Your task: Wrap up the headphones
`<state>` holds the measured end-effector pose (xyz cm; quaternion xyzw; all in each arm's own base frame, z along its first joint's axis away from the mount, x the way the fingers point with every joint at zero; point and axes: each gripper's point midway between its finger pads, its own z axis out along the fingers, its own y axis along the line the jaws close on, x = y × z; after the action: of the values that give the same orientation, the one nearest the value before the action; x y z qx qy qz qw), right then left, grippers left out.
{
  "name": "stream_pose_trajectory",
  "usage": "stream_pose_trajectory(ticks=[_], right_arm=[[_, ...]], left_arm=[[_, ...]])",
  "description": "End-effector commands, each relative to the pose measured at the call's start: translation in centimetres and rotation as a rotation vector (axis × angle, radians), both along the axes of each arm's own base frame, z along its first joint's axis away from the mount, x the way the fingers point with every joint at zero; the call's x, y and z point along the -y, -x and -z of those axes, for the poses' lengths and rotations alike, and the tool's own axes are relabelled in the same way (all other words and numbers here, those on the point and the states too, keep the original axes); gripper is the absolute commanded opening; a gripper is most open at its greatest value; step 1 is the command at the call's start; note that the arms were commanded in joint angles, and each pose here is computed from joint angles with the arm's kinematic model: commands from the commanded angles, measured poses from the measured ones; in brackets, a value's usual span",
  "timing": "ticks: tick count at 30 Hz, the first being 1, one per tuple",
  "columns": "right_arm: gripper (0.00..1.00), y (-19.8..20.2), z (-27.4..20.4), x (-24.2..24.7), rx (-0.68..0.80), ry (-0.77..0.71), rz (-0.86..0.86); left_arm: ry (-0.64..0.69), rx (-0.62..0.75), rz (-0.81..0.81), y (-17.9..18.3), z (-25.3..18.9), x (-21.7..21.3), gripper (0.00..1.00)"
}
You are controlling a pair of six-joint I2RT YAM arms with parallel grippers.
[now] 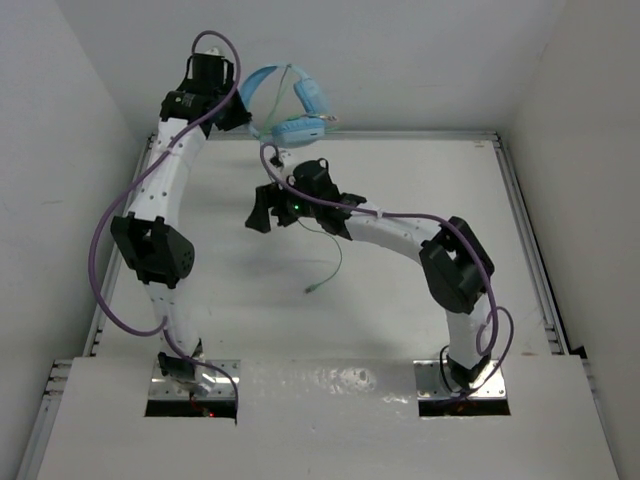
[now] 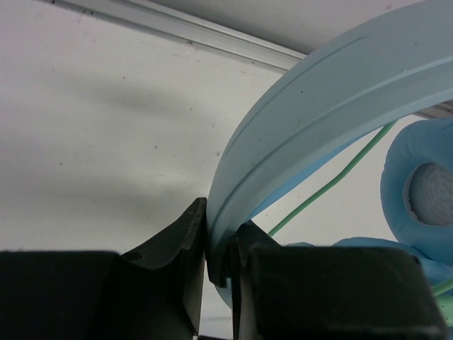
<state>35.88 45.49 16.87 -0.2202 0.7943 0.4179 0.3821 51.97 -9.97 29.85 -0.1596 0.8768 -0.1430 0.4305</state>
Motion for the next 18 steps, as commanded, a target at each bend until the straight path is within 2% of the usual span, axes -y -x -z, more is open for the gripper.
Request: stream_pose_trajectory(ticks=[1,4,7,13,18], right_arm=[[0.92,1.4,-2.7,2.3,0.195,0.048,-0.099],[0.94,1.1,-0.7,5.1,0.248,0.142,-0.063],[0.89,1.0,2.0,7.4,0.224,0.203,-0.057],[0.65,1.4,7.3,12.1,0.135,0.325,0.029],[0.64,2.5,10.3,15.3,0.067,0.407,0.105]], left_arm=[[0.066,0.18,0.033,-0.6,-6.5,-0.1,0.0],[0.063,0.218,0.083,-0.1,-8.3,0.4,0.0],[0.072,0.247,0.113,0.3,-9.6,0.8,0.0],[0.071,0.29,0.134,0.1,-10.9,1.1,0.0],[0.097,0.314,0.155,-0.1,-11.7,1.6,0.0]])
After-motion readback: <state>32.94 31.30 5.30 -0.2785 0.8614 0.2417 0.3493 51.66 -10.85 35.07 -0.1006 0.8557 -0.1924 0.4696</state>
